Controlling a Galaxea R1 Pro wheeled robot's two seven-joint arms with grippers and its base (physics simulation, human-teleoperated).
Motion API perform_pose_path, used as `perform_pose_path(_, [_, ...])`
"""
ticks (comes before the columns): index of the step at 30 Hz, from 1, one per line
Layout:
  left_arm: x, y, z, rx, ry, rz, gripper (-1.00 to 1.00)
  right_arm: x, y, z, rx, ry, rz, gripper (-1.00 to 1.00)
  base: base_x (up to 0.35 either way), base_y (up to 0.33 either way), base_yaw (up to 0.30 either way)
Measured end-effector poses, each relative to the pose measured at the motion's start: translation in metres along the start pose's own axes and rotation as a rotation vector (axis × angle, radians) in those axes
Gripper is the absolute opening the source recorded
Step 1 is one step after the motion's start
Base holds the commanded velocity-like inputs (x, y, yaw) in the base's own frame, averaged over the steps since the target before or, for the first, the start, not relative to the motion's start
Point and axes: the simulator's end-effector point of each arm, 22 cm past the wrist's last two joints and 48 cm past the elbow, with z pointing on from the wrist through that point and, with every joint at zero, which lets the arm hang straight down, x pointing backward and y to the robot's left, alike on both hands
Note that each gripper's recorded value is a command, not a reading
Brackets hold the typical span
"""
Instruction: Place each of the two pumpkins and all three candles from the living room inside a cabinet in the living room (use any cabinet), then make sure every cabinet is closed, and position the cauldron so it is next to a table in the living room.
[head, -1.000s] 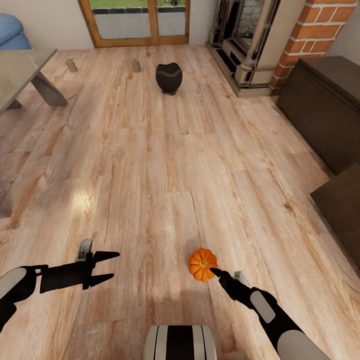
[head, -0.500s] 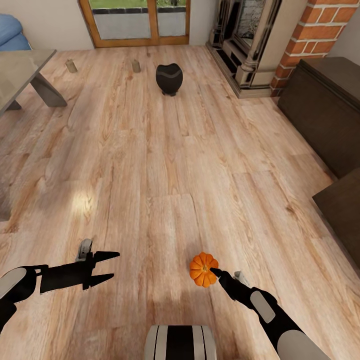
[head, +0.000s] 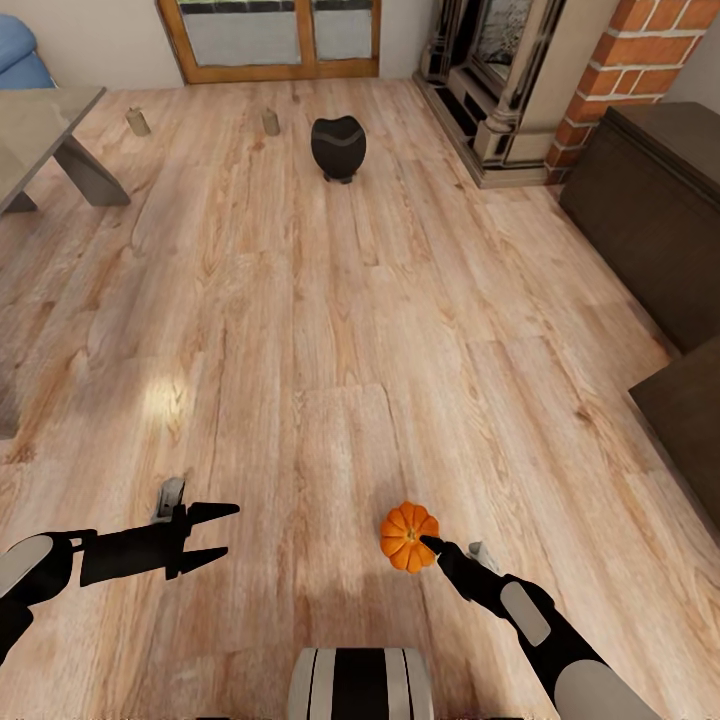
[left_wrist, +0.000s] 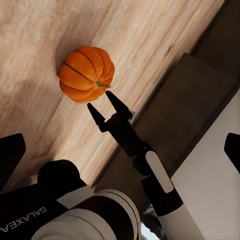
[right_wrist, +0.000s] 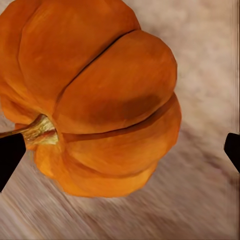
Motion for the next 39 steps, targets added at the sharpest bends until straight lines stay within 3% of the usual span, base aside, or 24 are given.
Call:
perform_pose_path(8, [-0.0009, 0.0094, 0.0041, -0.010, 0.006, -0.017, 1.00, 0.0052, -0.0100, 0.0044, 0.014, 0.011, 0.009, 1.00, 0.000, 0.000, 0.000])
perform_pose_path(39, [-0.0008, 0.0100, 0.0042, -0.011, 0.007, -0.018, 1.00, 0.0052, -0.0099, 0.0045, 0.014, 0.012, 0.009, 1.00, 0.038, 0.013, 0.000])
